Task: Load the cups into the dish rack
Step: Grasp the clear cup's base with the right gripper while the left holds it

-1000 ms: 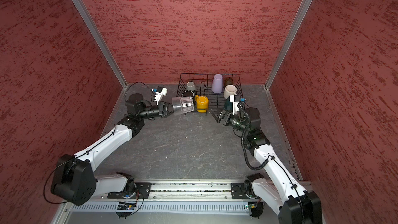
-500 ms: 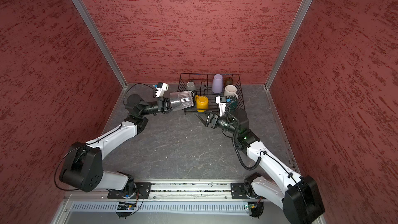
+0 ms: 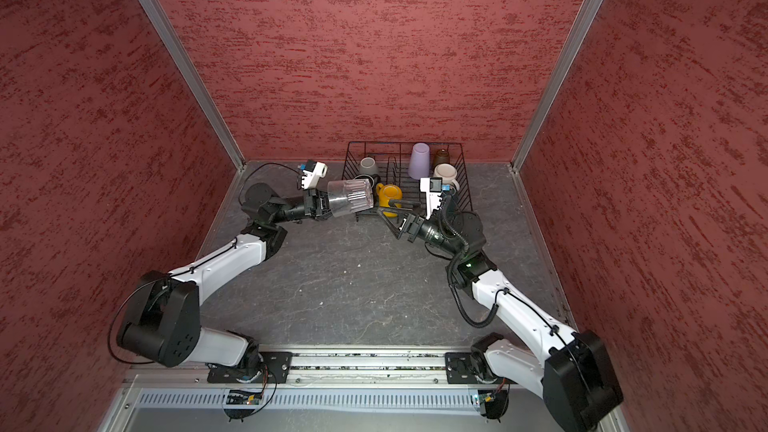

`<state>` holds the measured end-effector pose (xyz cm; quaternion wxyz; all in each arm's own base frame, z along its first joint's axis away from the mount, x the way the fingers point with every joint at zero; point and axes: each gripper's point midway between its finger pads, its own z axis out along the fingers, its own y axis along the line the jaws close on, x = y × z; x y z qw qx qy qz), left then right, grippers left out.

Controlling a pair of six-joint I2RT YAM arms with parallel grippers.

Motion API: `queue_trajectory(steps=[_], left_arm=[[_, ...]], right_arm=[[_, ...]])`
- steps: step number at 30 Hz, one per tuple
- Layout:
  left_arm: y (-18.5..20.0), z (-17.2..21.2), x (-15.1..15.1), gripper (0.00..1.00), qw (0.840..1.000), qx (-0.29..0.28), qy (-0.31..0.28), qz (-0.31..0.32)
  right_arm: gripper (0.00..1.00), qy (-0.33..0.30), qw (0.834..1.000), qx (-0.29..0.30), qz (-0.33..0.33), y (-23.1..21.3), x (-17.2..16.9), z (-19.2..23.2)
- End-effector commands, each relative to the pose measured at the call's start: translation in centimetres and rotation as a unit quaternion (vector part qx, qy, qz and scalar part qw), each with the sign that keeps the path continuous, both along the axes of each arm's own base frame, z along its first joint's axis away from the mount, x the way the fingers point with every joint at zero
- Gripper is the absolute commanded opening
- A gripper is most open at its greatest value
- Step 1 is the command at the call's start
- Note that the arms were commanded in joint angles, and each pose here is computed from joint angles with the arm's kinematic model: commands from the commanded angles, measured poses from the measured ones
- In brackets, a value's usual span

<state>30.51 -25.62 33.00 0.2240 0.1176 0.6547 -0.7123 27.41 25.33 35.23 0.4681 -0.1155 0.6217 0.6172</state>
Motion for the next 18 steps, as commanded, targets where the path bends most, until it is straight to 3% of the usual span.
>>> queue_trajectory(steps=[1, 18], left_arm=[[-0.1, 0.1, -0.6, 0.0, 1.0, -0.001, -0.008, -0.02], [-1.0, -0.7, -1.2, 0.0, 0.999, 0.007, 0.003, -0.052]], right_arm=[[0.99, -0.041, 0.998, 0.026, 0.035, 0.6, -1.0, 2.9], [0.99, -0.046, 0.996, 0.036, 0.069, 1.7, -0.7, 3.8]])
